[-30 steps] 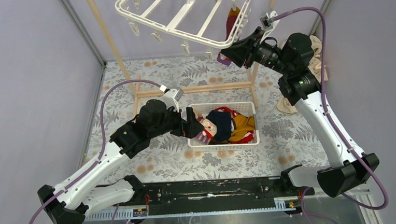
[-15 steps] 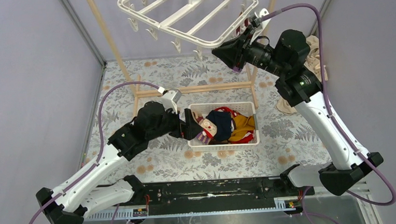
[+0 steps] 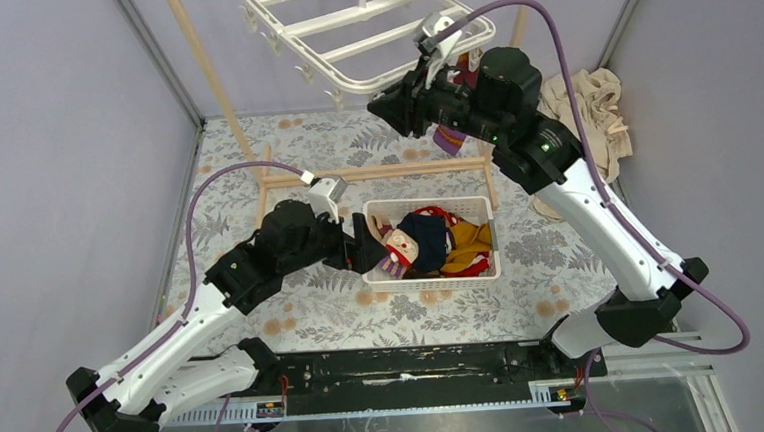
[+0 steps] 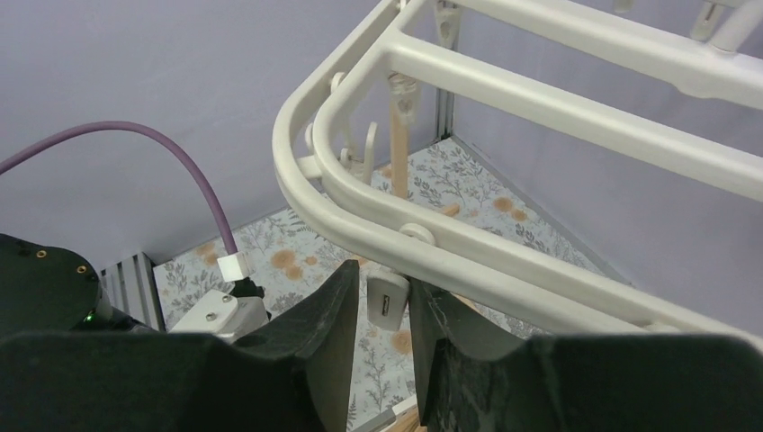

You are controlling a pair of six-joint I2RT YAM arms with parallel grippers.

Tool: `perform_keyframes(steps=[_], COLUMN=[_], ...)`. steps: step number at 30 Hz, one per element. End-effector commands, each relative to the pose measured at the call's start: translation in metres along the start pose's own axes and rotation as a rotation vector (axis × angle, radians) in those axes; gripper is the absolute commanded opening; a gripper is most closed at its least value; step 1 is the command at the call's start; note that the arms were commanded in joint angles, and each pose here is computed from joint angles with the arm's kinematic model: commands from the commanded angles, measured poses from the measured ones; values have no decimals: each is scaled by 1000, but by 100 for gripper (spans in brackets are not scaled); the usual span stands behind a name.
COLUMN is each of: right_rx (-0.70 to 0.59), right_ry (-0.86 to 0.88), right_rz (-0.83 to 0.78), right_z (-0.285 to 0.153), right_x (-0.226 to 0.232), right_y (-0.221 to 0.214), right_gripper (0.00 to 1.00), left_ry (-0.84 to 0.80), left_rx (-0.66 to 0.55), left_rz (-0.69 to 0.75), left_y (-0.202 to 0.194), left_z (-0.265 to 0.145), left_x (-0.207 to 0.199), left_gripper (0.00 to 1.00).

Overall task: Remove the socks clipped to the hanger
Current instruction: Remove the sock from the hanger.

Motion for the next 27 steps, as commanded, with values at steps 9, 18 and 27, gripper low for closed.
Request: perform_keyframes(steps=[9,18,27], right_rx=[-7,11,14], right_ry=[-36,-42,9], right_rz=[-90,-85,-74], right_z=[39,69,90], right_x=[23,31,34], right_y=[14,11,-2], right_gripper=[33,34,35], left_ry=[26,31,35], left_rx=[-16,-16,-22], left_rz=[2,3,-1], left_y=[-2,-4,-4], left_z=[-5,-5,-8], left_x=[4,5,5], left_gripper=[98,98,98])
Point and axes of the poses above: each gripper's point midway between its finger pads, its own z axis out along the fingers, its own x axis along the line the jaws close on, y = z × x, the point moved 4 cm from there along -z, back along the fingers, and after that the axes turned 9 degrees about z, right-handed, at the moved point
